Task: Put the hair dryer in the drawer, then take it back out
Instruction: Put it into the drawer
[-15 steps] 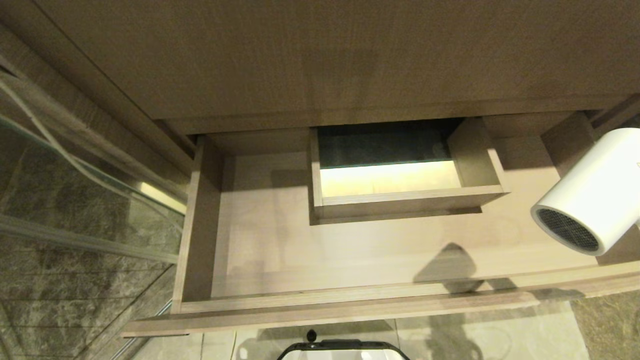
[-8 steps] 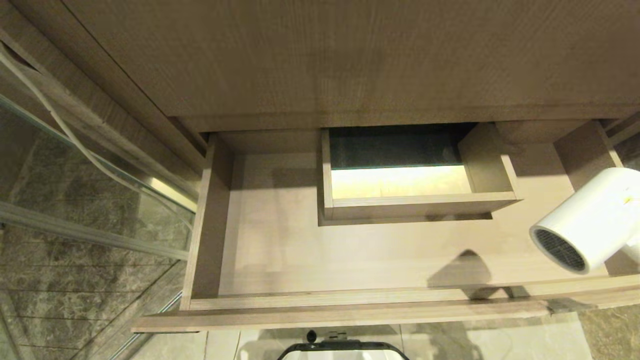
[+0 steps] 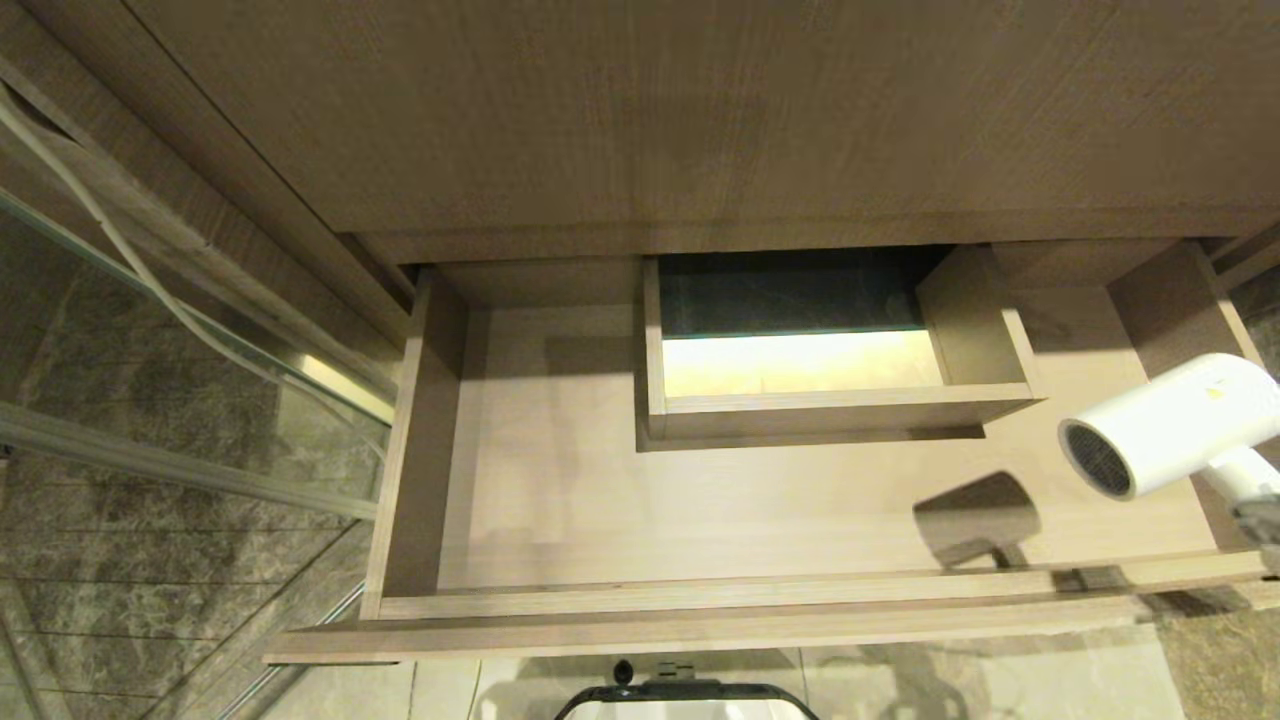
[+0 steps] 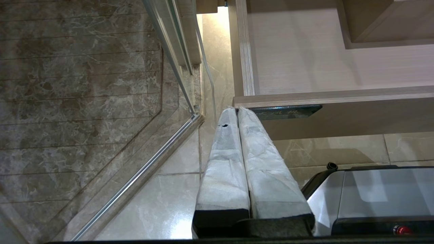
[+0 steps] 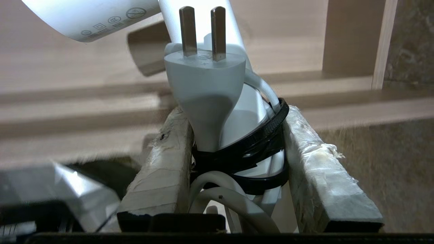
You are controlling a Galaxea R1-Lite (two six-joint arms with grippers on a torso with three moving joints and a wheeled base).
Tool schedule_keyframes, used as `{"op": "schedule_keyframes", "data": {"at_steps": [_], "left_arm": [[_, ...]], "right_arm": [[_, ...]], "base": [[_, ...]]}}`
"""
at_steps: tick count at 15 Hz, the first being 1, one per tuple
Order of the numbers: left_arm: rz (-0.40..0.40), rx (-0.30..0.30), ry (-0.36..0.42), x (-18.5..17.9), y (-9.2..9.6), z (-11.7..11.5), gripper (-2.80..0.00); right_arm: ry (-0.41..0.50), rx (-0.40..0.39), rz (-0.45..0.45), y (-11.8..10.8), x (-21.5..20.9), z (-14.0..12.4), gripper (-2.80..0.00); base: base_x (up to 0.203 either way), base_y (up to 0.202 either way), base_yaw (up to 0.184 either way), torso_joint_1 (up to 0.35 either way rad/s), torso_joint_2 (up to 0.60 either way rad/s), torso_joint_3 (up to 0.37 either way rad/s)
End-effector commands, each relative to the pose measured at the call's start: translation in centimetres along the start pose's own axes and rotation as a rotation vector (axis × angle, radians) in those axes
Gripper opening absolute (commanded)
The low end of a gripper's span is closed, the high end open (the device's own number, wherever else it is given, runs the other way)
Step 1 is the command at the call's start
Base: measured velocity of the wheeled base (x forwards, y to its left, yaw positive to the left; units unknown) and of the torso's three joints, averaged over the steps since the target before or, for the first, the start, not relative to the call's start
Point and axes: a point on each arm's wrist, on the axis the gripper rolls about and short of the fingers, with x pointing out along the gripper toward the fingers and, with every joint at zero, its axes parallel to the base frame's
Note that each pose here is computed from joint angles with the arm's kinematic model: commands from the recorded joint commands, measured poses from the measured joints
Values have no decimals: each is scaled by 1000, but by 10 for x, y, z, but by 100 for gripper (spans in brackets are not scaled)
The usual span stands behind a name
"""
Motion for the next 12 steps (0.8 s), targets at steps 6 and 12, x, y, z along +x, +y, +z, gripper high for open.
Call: {"op": "schedule_keyframes", "data": {"at_steps": [6,12], "left_arm": [[1,0,0,0,0,0,-280],[1,0,-2,0,0,0,-280]], "right_arm": [[149,58,-52,-41,111,39,-280],[177,45,-143,-89,270,53,-280]], "base": [[0,0,0,0,0,0],[0,0,0,0,0,0]]}}
